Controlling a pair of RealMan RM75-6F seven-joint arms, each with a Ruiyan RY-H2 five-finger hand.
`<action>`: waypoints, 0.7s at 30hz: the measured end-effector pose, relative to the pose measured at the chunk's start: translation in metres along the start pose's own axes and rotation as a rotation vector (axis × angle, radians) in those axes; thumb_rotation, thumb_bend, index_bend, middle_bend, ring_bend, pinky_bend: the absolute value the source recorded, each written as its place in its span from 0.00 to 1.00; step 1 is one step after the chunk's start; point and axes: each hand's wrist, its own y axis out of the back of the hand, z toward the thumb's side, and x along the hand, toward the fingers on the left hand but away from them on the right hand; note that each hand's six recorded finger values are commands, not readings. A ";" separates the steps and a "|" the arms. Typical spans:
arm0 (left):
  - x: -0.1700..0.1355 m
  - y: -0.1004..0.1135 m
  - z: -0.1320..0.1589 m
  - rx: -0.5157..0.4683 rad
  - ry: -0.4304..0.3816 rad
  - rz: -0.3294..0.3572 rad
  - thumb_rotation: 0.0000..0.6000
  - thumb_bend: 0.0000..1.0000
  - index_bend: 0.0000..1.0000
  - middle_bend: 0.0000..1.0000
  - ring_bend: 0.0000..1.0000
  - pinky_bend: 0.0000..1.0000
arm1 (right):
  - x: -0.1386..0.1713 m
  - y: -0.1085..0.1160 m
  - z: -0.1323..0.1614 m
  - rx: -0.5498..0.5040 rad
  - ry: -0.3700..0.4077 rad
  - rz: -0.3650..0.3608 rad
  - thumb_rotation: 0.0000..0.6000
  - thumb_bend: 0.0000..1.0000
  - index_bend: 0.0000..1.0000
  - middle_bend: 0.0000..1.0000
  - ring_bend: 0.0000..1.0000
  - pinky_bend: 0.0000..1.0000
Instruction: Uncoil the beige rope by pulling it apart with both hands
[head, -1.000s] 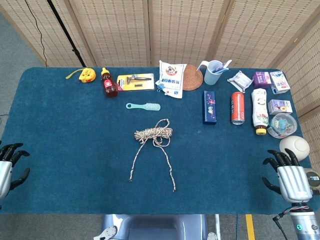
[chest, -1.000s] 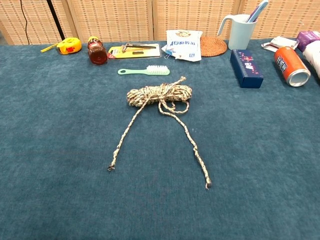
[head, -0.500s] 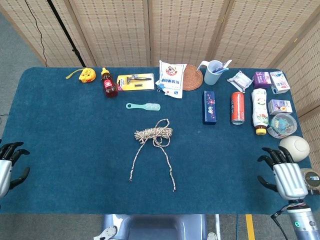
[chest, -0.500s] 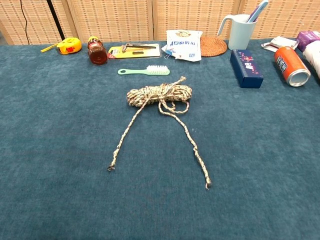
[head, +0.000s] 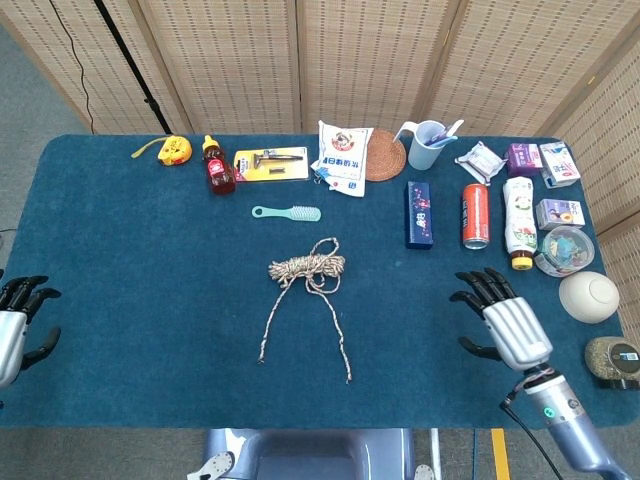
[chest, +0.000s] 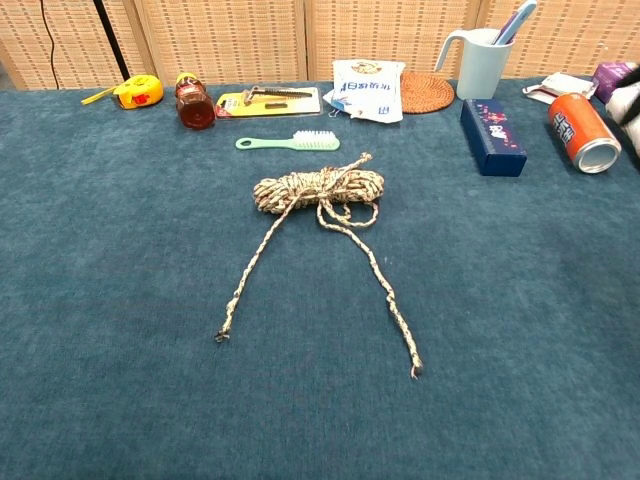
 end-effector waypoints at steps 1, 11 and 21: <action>0.001 0.001 0.000 0.001 0.001 0.003 1.00 0.29 0.32 0.22 0.16 0.03 | -0.005 -0.001 0.005 -0.006 0.014 0.006 1.00 0.19 0.26 0.09 0.07 0.02; 0.010 0.007 0.000 0.008 -0.001 0.024 1.00 0.29 0.31 0.22 0.15 0.03 | -0.044 -0.024 0.052 -0.032 0.147 0.082 1.00 0.13 0.22 0.07 0.04 0.00; 0.015 0.012 -0.001 0.014 0.000 0.035 1.00 0.29 0.30 0.22 0.15 0.03 | -0.054 -0.054 0.078 -0.030 0.198 0.161 1.00 0.12 0.16 0.02 0.00 0.00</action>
